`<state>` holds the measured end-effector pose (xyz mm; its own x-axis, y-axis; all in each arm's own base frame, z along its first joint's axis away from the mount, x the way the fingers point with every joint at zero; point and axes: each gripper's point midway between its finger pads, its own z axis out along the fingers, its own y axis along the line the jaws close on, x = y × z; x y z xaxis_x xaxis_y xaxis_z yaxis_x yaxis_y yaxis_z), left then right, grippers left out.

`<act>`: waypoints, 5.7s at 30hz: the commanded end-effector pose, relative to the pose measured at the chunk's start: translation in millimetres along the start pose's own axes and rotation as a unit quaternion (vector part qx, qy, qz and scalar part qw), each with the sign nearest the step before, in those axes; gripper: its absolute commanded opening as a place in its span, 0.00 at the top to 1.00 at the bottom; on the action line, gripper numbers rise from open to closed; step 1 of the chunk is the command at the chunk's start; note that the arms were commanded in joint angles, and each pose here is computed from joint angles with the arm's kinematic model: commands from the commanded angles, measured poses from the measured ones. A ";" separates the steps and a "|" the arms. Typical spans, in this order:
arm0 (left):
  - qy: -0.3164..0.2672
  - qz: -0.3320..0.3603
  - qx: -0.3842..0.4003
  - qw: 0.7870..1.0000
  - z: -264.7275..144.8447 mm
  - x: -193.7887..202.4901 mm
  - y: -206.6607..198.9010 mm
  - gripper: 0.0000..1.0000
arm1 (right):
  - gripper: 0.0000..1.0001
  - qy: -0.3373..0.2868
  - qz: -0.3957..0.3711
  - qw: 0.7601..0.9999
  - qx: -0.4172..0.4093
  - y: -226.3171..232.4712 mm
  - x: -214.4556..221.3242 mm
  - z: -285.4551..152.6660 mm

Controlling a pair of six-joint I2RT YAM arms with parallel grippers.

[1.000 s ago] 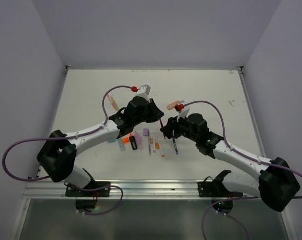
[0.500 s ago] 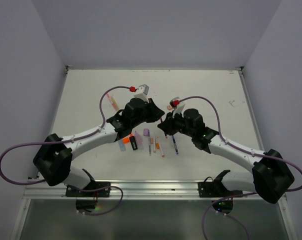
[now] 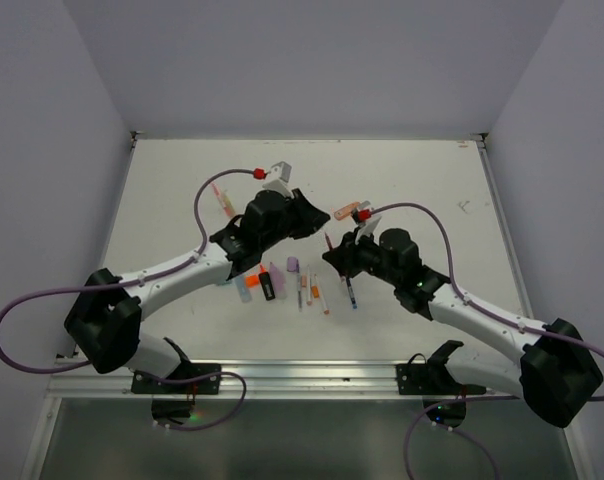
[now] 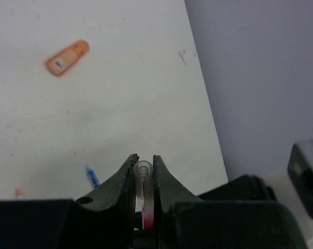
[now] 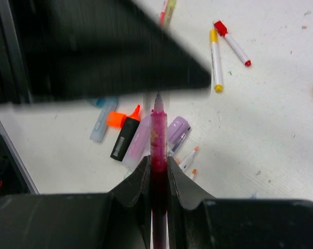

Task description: Open the pen caps

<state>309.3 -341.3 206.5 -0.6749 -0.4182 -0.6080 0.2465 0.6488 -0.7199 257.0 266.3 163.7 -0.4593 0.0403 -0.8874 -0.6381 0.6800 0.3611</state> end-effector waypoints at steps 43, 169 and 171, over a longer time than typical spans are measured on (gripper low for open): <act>0.247 0.018 -0.026 0.969 76.2 168.0 23.7 0.69 | 1.00 0.166 0.146 0.920 0.323 -139.0 112.9 -57.4; -0.049 -0.005 -0.248 0.967 -128.6 -29.1 196.9 0.09 | 0.46 0.160 -0.104 0.973 0.133 -66.1 13.5 185.1; -0.046 -0.009 -0.248 0.967 -130.6 -26.3 201.1 0.09 | 0.48 0.161 -0.120 0.969 0.142 -66.4 12.5 193.8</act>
<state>291.9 -118.4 125.2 -0.5875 -0.4859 -0.6471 -0.1676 0.8554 -0.4901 395.4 354.8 57.2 -0.5811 -0.3139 -0.7509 -0.5688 0.8165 0.0989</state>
